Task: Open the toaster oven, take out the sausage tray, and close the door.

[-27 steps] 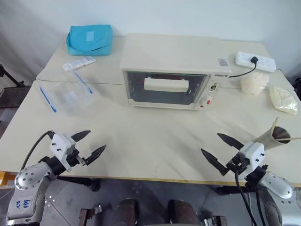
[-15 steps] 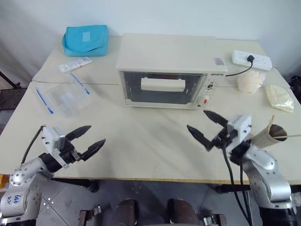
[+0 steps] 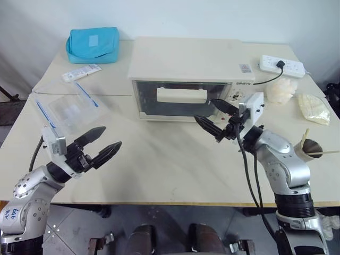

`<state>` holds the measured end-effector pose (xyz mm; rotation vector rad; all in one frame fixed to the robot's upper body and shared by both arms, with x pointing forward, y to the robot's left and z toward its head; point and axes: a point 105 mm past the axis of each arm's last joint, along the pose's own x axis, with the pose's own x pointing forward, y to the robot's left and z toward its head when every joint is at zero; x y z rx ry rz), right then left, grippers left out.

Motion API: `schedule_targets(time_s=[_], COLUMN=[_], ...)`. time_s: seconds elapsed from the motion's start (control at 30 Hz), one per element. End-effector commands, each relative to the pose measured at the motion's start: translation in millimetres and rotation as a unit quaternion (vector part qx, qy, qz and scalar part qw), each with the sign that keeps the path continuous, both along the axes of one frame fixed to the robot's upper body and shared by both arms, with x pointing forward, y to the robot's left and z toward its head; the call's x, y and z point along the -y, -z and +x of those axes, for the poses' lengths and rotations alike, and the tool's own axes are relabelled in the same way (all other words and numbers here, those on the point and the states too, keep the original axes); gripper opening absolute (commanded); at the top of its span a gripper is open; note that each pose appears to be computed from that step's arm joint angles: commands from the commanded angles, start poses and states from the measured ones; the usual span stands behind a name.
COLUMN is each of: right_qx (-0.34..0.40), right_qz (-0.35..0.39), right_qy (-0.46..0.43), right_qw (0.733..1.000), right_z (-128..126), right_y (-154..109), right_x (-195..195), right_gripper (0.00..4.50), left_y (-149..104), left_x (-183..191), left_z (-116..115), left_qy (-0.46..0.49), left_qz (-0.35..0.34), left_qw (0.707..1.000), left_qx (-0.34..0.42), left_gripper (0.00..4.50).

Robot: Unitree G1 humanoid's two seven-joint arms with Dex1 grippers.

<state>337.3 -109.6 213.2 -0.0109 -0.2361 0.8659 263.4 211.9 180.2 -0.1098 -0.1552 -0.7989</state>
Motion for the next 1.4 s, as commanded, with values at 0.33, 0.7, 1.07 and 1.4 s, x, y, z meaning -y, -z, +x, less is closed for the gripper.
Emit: schedule_targets(time_s=[0.33, 0.7, 1.07, 1.4], right_qx=[0.110, 0.145, 0.160, 0.132], right_qz=[-0.045, -0.159, -0.175, -0.184], right_qy=[-0.133, -0.146, -0.130, -0.050], right_qw=[0.984, 0.966, 0.963, 0.973], right_z=[-35, -50, -50, -62], right_y=[-13, 31, 37, 56], right_x=[-29, -15, -12, 19], right_gripper=[4.50, 4.50, 4.50, 4.50], left_y=[-7, -45, -44, -6], left_x=[5, -6, 47, 70], left_z=[0, 27, 87, 87], left_qy=[0.012, 0.056, 0.100, 0.151], left_qz=[-0.014, -0.022, 0.017, 0.074], left_qw=[1.000, 0.997, 0.991, 0.984], left_qx=[0.008, 0.056, 0.092, 0.061], left_gripper=[4.47, 2.99, 0.03, 0.03])
